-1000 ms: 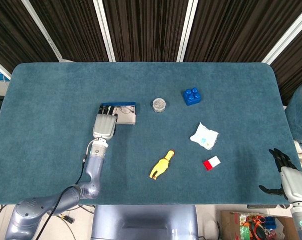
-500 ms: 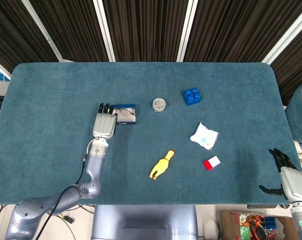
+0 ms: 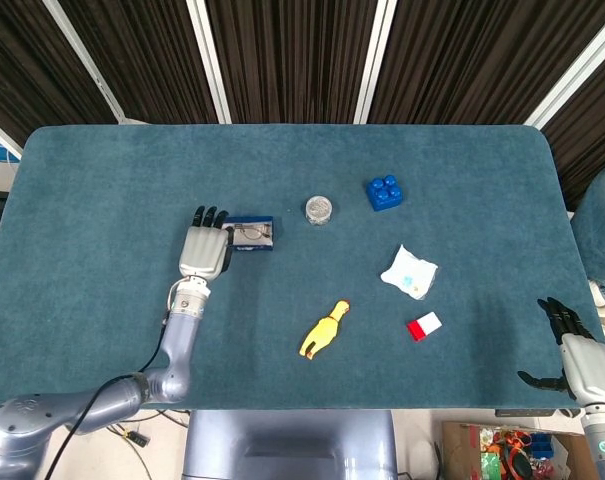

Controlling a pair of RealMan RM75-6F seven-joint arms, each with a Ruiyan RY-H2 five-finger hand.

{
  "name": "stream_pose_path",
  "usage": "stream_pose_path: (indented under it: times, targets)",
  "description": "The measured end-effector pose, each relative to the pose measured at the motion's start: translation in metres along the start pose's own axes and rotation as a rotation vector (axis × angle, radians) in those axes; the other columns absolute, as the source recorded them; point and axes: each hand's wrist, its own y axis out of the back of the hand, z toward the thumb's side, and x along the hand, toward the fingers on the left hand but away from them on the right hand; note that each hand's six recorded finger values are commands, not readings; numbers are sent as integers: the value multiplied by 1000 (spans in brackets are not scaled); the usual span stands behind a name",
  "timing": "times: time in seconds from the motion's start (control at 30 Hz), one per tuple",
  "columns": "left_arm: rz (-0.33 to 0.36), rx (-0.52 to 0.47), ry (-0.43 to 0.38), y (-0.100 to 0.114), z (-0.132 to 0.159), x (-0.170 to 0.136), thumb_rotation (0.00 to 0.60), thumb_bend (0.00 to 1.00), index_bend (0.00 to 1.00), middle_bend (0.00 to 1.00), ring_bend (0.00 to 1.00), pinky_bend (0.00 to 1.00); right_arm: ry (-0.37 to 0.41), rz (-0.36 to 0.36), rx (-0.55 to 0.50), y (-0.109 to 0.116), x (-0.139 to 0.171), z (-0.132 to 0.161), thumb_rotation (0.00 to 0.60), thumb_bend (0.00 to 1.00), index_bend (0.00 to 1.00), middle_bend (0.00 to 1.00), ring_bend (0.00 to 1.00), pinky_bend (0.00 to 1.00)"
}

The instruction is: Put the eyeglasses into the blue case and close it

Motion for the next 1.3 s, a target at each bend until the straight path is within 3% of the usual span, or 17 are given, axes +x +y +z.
stream_pose_path:
  times: [0.23,0.57,1.3]
  targets:
    - [22,32,3,22,-20,-2,600,455,580,180,63,67,-2,2,-1,0,0,0,600,115,0,0,39,210]
    - [-11,40,-8,17,-27,6,600,455,580,181,63,67,-6,3,0,-1,0,-1,600,115,0,0,40,210]
    - [-9,74,-16,10,-7,27,600,455,580,180,63,67,-15,14,-4,-2,0,-2,600,114,0,0,40,210]
